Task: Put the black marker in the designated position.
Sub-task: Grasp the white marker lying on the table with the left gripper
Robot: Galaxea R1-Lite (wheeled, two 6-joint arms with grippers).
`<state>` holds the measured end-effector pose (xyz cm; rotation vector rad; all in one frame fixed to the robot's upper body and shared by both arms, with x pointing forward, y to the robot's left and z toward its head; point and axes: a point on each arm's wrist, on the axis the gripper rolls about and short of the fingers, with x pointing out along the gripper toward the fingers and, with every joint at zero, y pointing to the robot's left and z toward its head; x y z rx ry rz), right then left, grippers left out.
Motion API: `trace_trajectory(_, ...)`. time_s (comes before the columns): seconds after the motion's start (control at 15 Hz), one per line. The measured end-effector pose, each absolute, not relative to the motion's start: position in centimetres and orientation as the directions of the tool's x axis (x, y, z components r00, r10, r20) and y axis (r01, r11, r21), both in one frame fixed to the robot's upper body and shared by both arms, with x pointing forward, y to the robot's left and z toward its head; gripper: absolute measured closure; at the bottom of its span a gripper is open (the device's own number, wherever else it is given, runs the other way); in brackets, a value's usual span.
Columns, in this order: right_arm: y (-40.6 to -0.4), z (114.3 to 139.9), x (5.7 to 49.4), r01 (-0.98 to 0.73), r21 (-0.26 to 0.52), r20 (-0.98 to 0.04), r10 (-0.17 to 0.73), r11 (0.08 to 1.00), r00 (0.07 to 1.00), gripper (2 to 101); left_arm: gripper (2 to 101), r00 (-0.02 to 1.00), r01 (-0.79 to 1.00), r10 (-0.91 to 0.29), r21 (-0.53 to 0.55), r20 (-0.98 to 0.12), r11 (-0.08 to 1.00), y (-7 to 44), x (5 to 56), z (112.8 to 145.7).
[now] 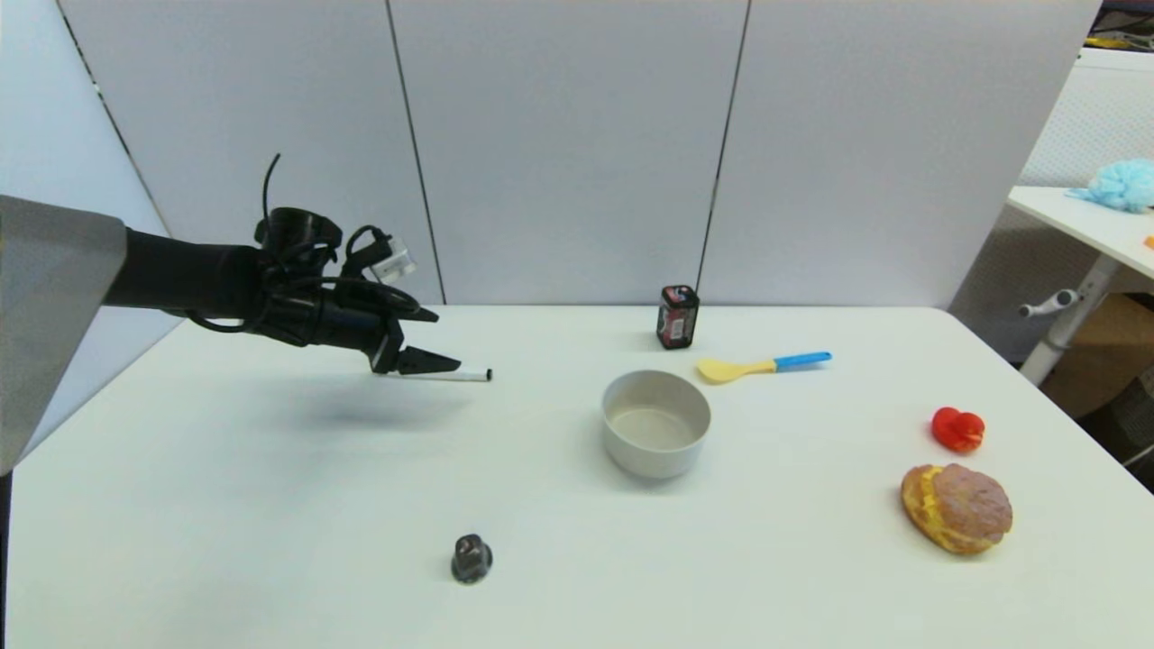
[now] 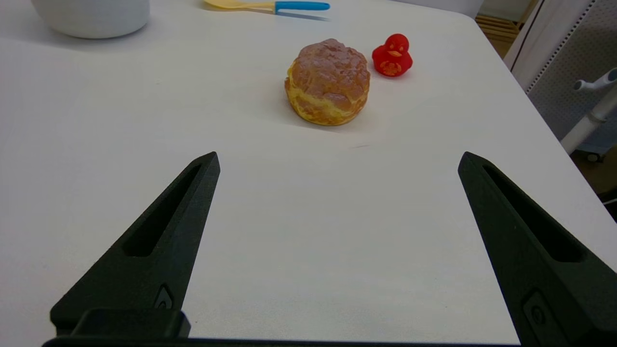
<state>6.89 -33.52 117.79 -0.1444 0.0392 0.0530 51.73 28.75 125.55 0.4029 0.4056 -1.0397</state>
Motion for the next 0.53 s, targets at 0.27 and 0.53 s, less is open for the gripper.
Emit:
trace_trajectory(0.27,-33.5,117.8,6.9,-0.056,-0.143,-0.043,0.05,0.988,0.998,4.3,5.3,0.419,0.892,-0.742,0.085,-0.523,0.444,28.6,52.5,123.5)
trace_trajectory(0.53,-33.5,117.8,6.9,-0.056,-0.143,-0.043,0.05,0.988,0.998,4.3,5.3,0.401,0.901,-0.748,0.083,-0.529,0.425,28.6,52.8,122.2)
